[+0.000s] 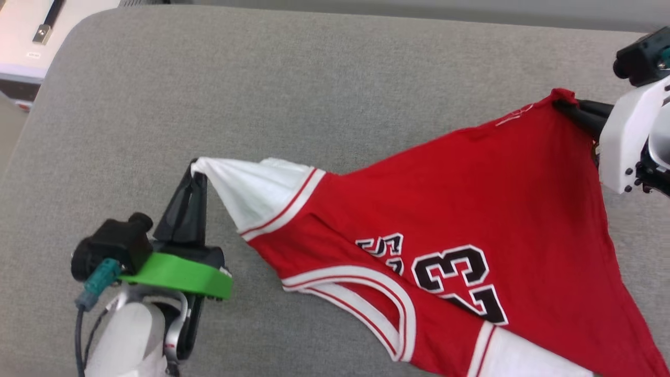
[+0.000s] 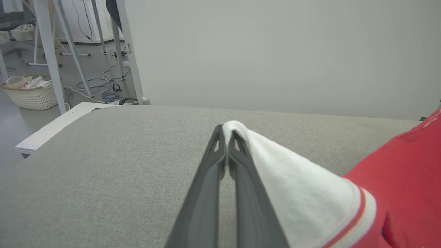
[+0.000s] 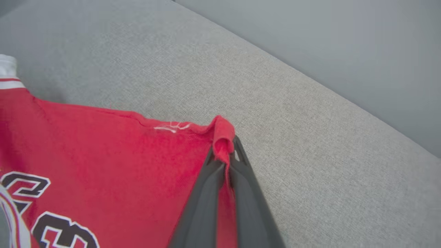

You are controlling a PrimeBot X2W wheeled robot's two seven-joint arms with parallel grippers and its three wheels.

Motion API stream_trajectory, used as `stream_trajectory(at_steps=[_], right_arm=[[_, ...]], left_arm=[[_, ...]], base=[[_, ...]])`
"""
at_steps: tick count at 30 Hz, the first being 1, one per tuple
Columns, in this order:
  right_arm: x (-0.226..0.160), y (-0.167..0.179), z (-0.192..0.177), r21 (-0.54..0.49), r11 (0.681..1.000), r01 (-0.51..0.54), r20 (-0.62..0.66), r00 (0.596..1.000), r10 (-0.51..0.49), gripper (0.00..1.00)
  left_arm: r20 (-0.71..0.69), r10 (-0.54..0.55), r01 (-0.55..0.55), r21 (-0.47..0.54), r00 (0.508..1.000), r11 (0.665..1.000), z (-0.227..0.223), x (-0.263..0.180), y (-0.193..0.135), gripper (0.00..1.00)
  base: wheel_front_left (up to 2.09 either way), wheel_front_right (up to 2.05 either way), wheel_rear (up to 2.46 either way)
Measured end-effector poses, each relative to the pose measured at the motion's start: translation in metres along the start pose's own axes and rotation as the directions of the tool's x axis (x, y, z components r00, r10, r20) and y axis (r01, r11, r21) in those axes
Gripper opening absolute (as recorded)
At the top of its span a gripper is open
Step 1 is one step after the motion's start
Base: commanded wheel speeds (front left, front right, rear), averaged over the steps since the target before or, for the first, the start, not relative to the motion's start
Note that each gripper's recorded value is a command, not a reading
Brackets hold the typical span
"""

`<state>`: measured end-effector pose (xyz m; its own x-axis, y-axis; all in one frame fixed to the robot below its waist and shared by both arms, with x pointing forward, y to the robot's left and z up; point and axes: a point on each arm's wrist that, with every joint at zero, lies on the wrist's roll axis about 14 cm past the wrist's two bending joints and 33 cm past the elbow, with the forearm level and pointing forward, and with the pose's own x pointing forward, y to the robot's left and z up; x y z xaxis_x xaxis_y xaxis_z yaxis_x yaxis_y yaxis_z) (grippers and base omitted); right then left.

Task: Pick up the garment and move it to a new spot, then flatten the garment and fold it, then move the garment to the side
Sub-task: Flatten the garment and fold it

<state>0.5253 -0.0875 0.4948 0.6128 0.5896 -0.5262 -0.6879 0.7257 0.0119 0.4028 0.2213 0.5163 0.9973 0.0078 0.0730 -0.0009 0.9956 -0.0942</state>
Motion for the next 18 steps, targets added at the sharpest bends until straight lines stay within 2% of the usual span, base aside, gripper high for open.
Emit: stream_trajectory(at_steps=[6,11,18], right_arm=[[-0.052,-0.018,0.055,0.007,0.996,0.089,0.212,0.973,-0.088,0.00],[-0.093,-0.034,0.096,0.026,0.987,0.156,0.369,0.917,-0.155,0.00],[-0.120,-0.065,0.151,0.032,0.968,0.250,0.516,0.825,-0.230,0.00]], left_arm=[[0.213,-0.144,0.130,0.081,0.966,0.988,0.088,0.037,-0.029,0.00],[0.371,-0.285,0.247,0.147,0.884,0.958,0.165,0.069,-0.069,0.00],[0.464,-0.403,0.319,0.252,0.789,0.914,0.239,0.115,-0.106,0.00]], base=[[0.00,0.00,0.00],[0.00,0.00,0.00],[0.00,0.00,0.00]])
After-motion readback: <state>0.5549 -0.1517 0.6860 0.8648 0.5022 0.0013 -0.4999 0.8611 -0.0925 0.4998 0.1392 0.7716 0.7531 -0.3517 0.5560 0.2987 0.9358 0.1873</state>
